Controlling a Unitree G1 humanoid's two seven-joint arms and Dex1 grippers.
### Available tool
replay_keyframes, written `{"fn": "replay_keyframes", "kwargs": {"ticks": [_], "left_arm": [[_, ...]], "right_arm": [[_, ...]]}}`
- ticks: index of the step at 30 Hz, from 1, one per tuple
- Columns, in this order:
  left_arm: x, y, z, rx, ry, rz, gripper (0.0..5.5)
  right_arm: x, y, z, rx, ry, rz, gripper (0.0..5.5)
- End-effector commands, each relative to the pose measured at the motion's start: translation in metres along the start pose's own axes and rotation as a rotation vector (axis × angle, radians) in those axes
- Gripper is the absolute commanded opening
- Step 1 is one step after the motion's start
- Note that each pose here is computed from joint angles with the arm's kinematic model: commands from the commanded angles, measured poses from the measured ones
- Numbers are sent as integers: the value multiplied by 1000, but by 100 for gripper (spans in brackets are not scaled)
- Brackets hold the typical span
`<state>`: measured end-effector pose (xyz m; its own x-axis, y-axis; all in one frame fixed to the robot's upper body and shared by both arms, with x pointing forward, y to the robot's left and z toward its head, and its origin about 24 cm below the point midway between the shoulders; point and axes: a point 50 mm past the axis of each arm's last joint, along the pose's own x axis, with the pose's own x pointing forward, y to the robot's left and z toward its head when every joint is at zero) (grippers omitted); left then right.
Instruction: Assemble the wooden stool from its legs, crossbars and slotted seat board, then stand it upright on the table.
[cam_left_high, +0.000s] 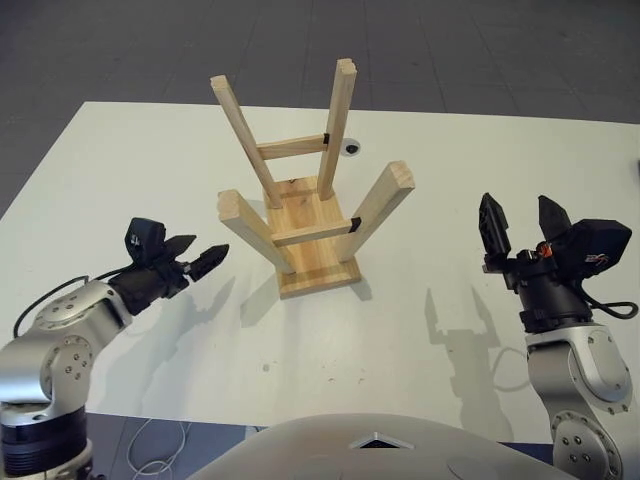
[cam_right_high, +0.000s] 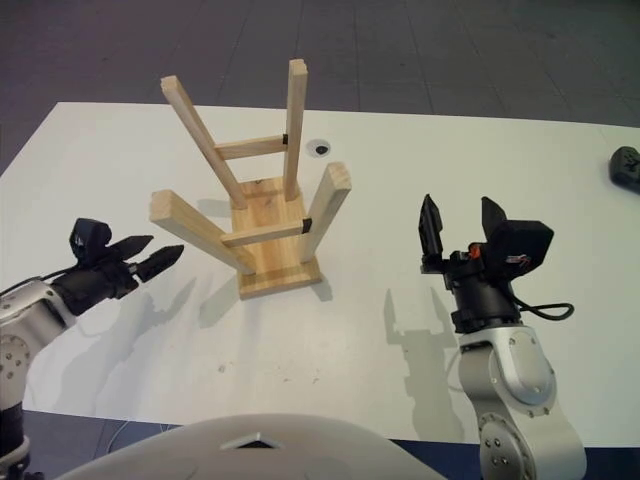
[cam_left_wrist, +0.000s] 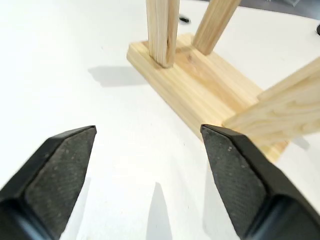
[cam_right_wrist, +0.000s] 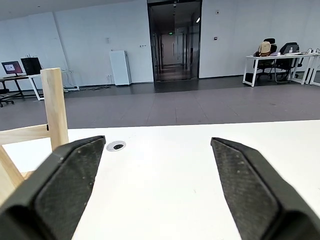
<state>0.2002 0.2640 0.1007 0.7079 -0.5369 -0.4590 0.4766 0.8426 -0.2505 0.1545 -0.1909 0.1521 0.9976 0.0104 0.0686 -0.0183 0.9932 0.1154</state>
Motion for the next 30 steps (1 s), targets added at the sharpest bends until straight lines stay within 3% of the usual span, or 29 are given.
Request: {"fn": "replay_keyframes", "kwargs": {"ticks": [1, 6, 11, 19, 25, 28, 30], "left_arm": [[9, -22, 14, 123, 44, -289, 314], [33, -50, 40, 340, -47, -464, 219], [58, -65, 61, 399, -239, -399, 136], [70, -56, 67, 424, -310, -270, 3], [76, -64, 81, 345, -413, -234, 0], [84, -59, 99, 256, -502, -52, 0], [85, -77, 106, 255, -562, -35, 0]], "right_arm": [[2, -2, -2, -2, -1, 4, 322], [7, -4, -5, 9, 14, 18, 231], [10, 3, -6, 28, 22, 67, 147], [15, 2, -5, 17, 22, 83, 17], [44, -9, -12, -17, 44, 170, 4], [73, -18, -8, -23, 21, 236, 4], [95, -23, -7, -43, 24, 271, 4]]}}
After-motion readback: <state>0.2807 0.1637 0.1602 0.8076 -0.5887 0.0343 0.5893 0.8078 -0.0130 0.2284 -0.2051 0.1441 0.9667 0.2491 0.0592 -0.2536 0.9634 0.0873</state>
